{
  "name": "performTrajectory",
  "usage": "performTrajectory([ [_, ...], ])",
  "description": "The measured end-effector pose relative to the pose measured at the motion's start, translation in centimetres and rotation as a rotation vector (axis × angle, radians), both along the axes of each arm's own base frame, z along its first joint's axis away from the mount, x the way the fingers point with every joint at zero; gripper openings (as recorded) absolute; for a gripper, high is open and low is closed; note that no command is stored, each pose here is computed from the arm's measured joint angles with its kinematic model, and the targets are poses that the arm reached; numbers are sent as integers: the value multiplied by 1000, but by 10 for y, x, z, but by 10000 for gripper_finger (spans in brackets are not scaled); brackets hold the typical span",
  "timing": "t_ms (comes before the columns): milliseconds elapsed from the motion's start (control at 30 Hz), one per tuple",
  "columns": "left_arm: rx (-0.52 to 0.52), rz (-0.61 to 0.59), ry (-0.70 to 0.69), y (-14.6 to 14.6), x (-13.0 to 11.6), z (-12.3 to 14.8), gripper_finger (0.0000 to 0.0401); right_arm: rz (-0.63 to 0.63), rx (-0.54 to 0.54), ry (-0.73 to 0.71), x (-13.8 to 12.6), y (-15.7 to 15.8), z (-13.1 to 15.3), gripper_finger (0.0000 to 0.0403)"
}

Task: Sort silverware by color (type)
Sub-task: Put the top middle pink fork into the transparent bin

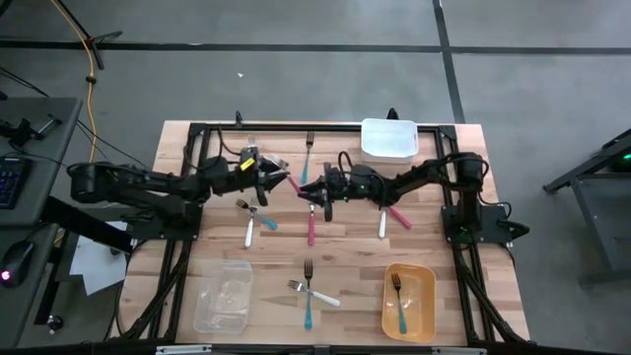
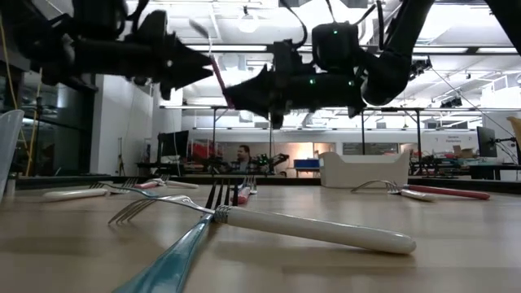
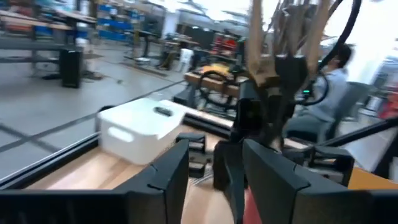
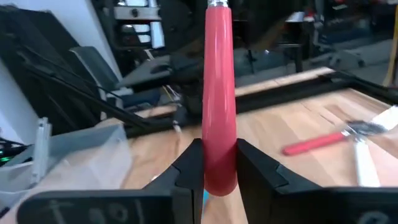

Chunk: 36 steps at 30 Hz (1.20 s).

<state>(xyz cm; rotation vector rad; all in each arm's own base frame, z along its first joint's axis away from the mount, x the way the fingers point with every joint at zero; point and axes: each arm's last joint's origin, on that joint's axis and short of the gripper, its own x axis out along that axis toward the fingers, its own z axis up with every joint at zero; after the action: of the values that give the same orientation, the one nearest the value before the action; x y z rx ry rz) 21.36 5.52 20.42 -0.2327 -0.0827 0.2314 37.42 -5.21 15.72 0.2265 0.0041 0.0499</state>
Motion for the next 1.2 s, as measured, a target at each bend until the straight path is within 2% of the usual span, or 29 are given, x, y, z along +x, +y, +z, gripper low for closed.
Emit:
performTrajectory([
  [267,80,-83,-10,-3,15,13,150,41,-9,-34,0,5,3,68],
  [733,135,-160,26,-7,6,20,143,74,-30,-88,0,6,8,69],
  [967,129,-198,51,-10,-3,25,143,66,-35,-109,0,5,10,69],
  [1200,126,-268,-49,-17,-7,37,143,76,-44,-109,0,6,10,69],
])
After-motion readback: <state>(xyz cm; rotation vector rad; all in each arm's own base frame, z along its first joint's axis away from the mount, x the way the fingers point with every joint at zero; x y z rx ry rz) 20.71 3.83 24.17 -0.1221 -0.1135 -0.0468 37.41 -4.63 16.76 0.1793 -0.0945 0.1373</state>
